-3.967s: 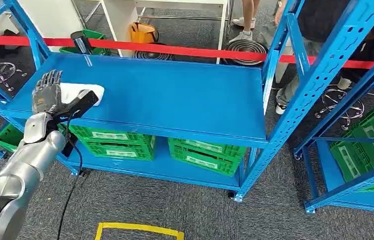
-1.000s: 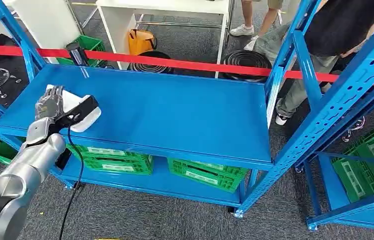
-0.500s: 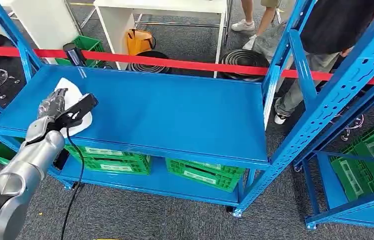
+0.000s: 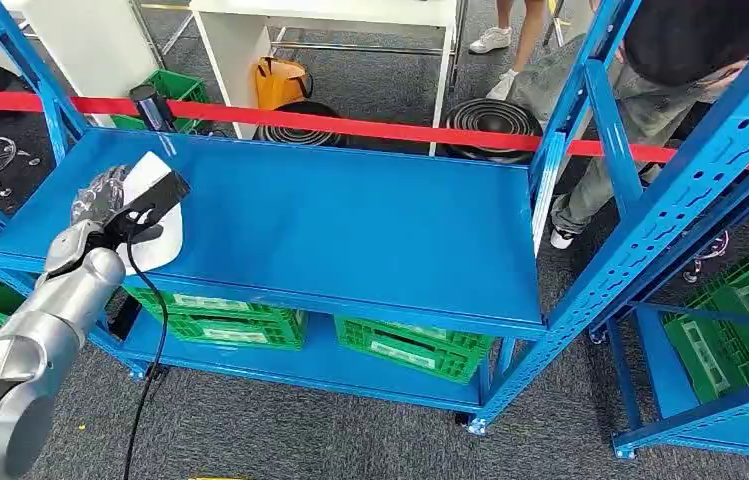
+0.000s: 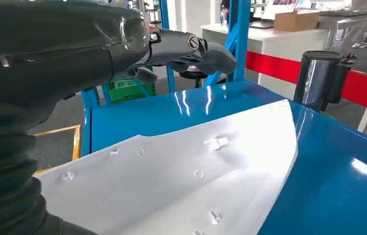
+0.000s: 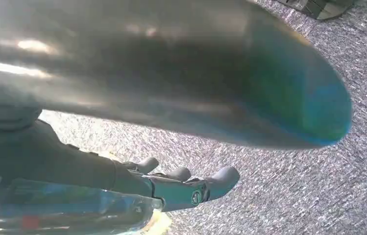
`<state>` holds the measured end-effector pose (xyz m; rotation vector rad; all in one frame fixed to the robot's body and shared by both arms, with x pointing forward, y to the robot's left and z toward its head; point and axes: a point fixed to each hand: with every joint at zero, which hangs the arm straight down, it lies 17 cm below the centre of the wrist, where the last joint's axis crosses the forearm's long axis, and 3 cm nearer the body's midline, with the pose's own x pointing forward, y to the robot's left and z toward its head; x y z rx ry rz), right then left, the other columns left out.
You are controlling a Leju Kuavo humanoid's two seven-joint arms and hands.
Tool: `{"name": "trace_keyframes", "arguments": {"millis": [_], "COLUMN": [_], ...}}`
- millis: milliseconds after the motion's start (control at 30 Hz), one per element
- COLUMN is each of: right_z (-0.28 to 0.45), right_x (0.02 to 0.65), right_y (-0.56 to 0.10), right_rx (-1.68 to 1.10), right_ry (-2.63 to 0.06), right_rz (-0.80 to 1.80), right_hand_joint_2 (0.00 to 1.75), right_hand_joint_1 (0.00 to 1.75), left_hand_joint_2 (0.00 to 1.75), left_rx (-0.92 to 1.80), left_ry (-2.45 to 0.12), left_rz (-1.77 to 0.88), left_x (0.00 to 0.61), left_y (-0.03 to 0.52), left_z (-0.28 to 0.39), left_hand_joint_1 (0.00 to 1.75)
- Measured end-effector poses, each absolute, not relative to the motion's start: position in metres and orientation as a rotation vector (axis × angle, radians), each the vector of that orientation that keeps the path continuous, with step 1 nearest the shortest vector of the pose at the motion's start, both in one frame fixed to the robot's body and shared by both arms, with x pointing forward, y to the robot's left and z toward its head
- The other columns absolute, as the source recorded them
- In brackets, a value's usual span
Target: Take the parts from the cabinet and place them on the table.
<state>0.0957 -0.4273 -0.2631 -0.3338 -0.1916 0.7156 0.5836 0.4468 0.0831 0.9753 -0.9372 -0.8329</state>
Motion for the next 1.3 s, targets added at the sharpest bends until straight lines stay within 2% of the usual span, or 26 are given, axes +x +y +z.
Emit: {"name": "trace_keyframes", "arguments": {"millis": [400, 767, 1133, 1300], "right_z": [-0.263, -0.265, -0.266, -0.267], "right_x": [0.098, 0.097, 0.096, 0.091], "right_y": [-0.424, -0.416, -0.413, -0.413], "right_rx": [-0.330, -0.321, -0.322, -0.321], "right_ry": [-0.195, -0.196, -0.198, -0.192], "right_rz": [0.710, 0.698, 0.699, 0.687], "right_hand_joint_2": [0.00, 0.00, 0.00, 0.00], "right_hand_joint_1": [0.00, 0.00, 0.00, 0.00], "left_hand_joint_2": [1.75, 1.75, 1.75, 1.75], "left_rx": [1.011, 1.138, 1.163, 1.091], "left_ry": [-0.879, -0.803, -0.737, -0.750], "left_rz": [-0.837, -0.748, -0.722, -0.727], "left_x": [0.583, 0.571, 0.552, 0.544], "left_y": [0.462, 0.507, 0.533, 0.526], "left_z": [0.088, 0.098, 0.085, 0.063], "left_hand_joint_1": [0.00, 0.00, 0.00, 0.00]}}
